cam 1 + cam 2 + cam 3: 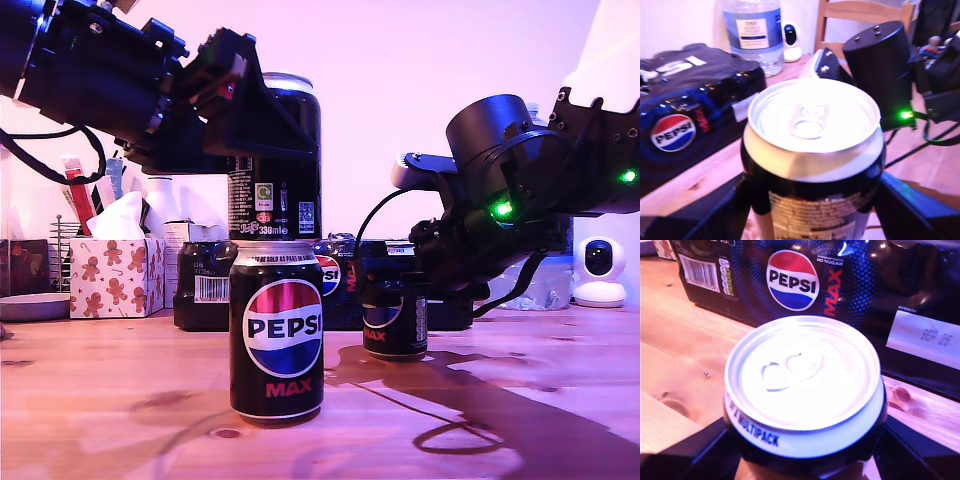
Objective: Stack up the Pepsi cans on top of each other
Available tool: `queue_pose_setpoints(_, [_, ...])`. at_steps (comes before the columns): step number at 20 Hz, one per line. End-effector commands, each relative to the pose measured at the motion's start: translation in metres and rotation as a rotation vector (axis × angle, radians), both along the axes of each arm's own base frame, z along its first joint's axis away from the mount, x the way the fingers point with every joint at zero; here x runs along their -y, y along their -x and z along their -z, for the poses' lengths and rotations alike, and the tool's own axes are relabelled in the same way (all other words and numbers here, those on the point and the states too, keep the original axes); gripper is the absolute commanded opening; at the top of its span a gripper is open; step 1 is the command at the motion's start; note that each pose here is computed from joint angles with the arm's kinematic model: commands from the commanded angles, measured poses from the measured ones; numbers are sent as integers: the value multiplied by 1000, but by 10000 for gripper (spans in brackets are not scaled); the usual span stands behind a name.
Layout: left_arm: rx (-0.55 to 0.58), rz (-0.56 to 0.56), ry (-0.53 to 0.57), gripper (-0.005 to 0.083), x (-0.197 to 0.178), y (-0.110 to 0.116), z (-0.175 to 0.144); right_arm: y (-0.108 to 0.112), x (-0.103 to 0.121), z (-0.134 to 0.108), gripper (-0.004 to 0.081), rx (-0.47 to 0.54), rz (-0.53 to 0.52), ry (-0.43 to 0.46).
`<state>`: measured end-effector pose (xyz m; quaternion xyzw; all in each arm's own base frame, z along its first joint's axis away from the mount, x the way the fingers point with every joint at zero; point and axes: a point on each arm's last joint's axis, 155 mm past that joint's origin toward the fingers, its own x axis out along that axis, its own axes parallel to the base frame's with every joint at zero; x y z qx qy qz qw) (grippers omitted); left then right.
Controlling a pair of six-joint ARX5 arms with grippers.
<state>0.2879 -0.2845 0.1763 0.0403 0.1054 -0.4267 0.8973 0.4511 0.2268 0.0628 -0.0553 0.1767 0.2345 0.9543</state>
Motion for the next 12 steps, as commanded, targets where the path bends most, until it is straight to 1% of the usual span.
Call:
queue_pose_setpoints(1, [31,-12,12,448,0,-5,-9,-4,-3,-13,369,42,-2,-16])
queue_pose_setpoints(7, [31,-11,13,448,0,-5,-10,-4,-3,-13,369,42,-2,-16])
queue_pose_setpoints(10, [4,-17,35,450,0,-5,-10,-4,-3,-13,369,41,-2,-15])
queue_pose_setpoints(11, [-4,-14,42,480,1,-4,-10,-4,-3,-13,369,42,-2,-15])
queue_pose_setpoints(12, [-21,-13,55,553,2,-3,-10,-4,-3,-13,369,42,-2,-15])
